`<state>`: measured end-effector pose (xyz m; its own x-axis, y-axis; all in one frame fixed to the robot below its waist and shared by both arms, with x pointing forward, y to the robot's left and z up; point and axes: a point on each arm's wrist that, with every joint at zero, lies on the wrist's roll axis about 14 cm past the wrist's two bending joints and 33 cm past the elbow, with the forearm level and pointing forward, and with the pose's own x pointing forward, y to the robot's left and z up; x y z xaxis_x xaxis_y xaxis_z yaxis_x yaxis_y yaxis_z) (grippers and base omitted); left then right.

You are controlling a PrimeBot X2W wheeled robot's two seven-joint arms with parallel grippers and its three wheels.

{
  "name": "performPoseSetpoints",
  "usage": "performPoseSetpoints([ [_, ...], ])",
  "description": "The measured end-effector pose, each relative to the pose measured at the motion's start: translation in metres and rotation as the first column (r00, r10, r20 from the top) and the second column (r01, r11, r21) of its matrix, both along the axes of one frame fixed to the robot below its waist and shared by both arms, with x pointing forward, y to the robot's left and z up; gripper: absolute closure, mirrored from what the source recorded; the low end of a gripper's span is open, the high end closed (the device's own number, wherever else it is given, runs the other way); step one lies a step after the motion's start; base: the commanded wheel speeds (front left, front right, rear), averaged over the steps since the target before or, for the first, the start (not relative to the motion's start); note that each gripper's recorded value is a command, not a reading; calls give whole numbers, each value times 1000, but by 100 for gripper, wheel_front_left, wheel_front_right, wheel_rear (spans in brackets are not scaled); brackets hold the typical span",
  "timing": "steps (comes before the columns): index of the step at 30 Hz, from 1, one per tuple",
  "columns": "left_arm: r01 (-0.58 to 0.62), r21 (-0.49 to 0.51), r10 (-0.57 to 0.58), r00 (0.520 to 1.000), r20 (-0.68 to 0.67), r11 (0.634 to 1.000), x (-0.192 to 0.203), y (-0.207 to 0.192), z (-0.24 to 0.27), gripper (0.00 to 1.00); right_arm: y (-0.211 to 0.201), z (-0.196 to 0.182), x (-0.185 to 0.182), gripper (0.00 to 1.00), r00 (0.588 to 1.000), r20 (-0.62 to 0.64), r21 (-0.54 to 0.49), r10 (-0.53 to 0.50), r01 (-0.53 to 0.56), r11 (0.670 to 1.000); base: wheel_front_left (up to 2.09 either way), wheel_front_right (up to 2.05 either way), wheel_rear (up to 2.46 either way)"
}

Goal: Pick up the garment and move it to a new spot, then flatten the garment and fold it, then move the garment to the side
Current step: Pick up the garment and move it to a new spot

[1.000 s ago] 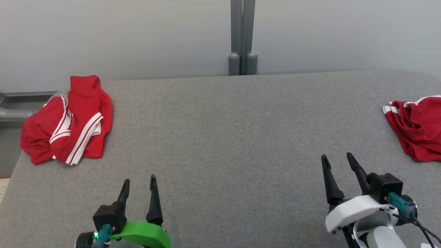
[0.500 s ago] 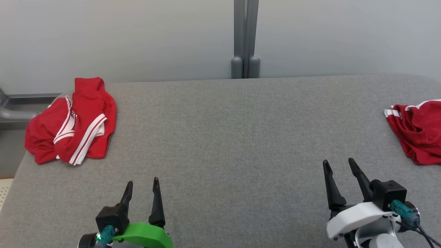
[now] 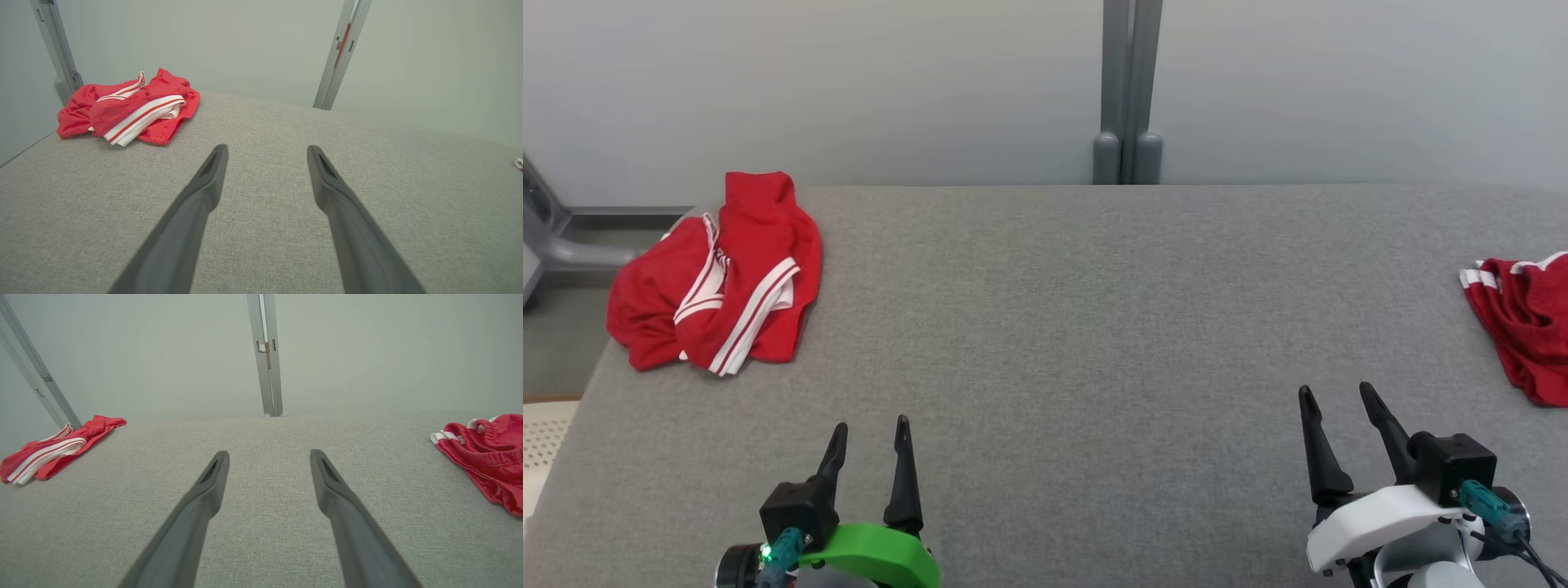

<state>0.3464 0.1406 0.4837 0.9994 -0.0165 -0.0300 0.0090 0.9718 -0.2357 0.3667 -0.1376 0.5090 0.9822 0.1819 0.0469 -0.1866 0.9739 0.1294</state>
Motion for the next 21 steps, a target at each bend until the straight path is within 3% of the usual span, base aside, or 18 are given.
performPoseSetpoints([
  [12,-213,26,212,977,30,977,-30,73,9,0,70,2,18,0,980,8,5,201,-201,980,0,0,0],
  [21,-410,16,409,912,36,912,-76,129,10,0,152,11,22,0,909,29,0,416,-417,909,0,0,0],
])
